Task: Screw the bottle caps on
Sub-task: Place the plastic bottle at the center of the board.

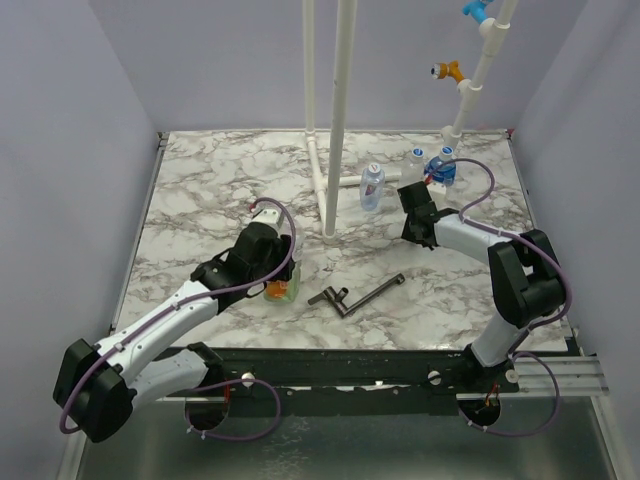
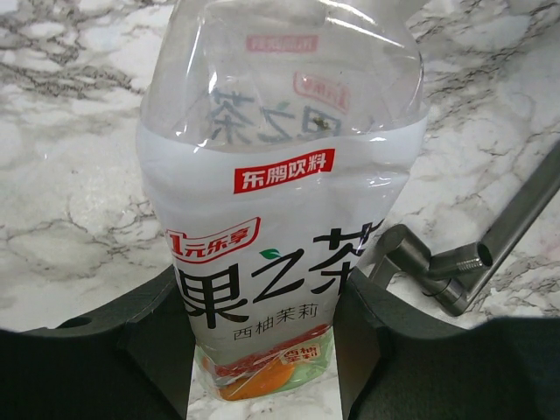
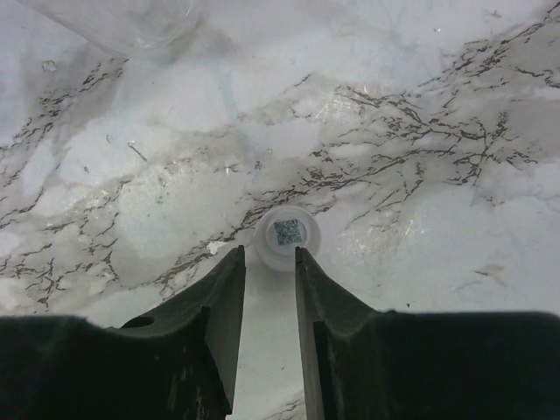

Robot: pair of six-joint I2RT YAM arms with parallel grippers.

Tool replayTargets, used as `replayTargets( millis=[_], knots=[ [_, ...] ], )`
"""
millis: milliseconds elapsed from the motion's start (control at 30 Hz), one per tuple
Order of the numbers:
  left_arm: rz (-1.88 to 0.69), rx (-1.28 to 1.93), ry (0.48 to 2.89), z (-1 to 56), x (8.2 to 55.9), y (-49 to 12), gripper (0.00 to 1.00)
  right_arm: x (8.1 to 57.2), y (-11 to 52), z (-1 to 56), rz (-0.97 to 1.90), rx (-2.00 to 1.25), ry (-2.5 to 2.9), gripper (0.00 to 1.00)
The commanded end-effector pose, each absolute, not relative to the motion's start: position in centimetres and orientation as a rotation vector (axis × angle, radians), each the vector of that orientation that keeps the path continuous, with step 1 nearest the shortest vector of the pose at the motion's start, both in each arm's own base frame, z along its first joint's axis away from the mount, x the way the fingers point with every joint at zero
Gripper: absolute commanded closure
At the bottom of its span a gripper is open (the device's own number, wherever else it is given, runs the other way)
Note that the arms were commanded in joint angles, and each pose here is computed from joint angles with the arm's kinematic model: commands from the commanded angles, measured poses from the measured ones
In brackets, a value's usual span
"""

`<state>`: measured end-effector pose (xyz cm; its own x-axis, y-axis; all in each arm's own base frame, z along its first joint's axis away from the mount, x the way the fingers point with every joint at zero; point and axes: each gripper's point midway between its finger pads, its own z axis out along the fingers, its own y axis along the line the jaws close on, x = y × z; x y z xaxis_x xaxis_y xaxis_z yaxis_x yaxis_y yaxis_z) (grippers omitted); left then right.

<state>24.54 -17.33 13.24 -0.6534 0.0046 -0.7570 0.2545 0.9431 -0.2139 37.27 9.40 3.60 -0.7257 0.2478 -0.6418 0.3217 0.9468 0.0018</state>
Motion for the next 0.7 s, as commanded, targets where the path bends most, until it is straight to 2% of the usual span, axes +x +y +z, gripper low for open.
replayTargets(
  millis=[0, 133, 200, 267, 333, 433, 600, 667],
  knots=[
    [-0.329, 0.070, 2.322, 12.4, 25.1, -16.3, 1.00, 38.1, 8.4, 4.1, -0.195, 0.352, 2.354, 0.66],
    [-0.332, 0.057, 2.368, 11.3, 25.5, -16.4, 1.00, 38.8, 8.9, 3.0, -0.175, 0.308, 2.358, 0.68],
    [-0.331, 0.057, 2.379, 11.2, 25.8, -16.3, 1.00, 38.6, 9.0, 2.0, -0.180, 0.307, 2.379, 0.74],
    [-0.326, 0.052, 2.379, 11.3, 26.2, -16.2, 0.95, 38.4, 9.1, 1.5, -0.172, 0.314, 2.393, 0.83],
    [-0.332, 0.049, 2.372, 11.6, 26.5, -16.1, 0.86, 38.0, 9.3, 1.4, -0.146, 0.333, 2.399, 0.91],
    [-0.357, 0.057, 2.372, 11.9, 26.8, -16.3, 0.67, 37.4, 9.5, 1.7, -0.117, 0.356, 2.411, 0.99],
    [-0.406, 0.090, 2.354, 12.5, 27.2, -17.2, 0.34, 36.8, 11.3, 4.3, 0.047, 0.382, 2.403, 1.00],
    [-0.426, 0.101, 2.339, 12.9, 27.4, -17.5, 0.25, 36.7, 12.3, 5.8, 0.147, 0.389, 2.391, 1.00]
  ],
)
